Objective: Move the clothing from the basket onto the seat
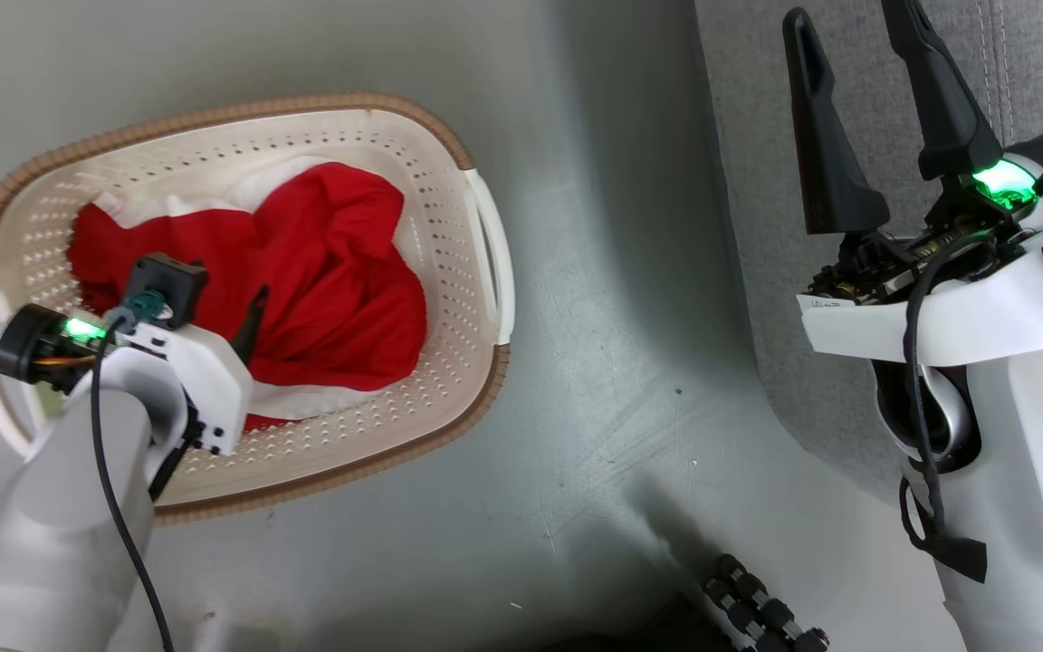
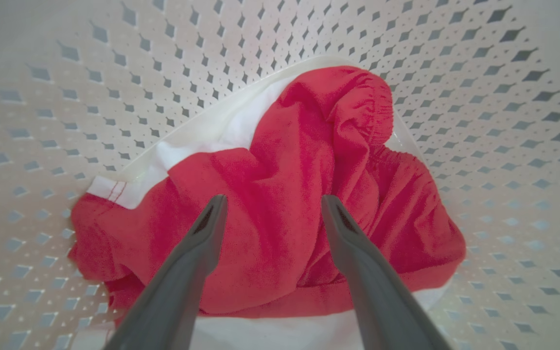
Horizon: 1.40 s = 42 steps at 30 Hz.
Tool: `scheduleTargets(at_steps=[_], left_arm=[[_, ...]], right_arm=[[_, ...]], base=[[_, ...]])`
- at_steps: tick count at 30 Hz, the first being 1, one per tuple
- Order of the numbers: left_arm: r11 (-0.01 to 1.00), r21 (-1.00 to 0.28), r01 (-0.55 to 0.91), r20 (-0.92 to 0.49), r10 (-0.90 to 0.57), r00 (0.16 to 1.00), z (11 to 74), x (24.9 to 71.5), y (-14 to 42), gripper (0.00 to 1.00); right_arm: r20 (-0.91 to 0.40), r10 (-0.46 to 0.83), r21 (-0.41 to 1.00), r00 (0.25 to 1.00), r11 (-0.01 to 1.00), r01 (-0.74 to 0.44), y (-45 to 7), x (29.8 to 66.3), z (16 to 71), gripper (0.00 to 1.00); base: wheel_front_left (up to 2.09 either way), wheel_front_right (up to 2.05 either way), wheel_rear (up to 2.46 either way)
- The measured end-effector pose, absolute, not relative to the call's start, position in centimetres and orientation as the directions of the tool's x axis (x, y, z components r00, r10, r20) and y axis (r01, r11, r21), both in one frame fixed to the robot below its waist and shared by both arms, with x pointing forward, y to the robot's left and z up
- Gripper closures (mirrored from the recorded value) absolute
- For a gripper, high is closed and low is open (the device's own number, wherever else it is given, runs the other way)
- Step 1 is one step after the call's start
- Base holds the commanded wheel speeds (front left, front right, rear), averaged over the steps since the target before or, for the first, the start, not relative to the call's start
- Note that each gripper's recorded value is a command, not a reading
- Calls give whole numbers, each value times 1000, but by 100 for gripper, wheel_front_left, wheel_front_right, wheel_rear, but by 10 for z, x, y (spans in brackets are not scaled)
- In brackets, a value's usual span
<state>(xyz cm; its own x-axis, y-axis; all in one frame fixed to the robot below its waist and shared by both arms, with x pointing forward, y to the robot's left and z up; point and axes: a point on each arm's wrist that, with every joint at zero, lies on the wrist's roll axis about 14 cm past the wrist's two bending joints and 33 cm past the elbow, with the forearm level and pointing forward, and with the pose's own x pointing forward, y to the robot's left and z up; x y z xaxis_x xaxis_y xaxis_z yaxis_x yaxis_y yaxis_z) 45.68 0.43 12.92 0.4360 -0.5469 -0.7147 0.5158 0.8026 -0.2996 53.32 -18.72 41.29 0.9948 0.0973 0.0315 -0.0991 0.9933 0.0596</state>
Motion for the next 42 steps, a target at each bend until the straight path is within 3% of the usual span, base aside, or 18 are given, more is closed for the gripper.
scheduleTargets(at_steps=[8,18,32,34,42], left_arm=[[772,-287,567,-735,-557,387,109,462,-8,0],[707,-269,654,-805,-538,250,81,438,-15,0],[693,-241,679,-864,-472,174,64,427,-13,0],[693,-246,677,-861,-477,175,66,427,-16,100],[689,-249,681,-844,-499,196,72,434,-22,100]], right_arm=[[25,88,84,996,992,-90,-192,537,407,0],[12,66,96,998,993,-67,-202,536,404,0],[15,61,95,998,994,-62,-206,539,406,0],[25,63,93,998,994,-65,-205,541,409,0],[33,57,94,998,994,-60,-207,541,412,0]], base=[[0,0,0],[0,0,0],[0,0,0],[0,0,0],[0,0,0]])
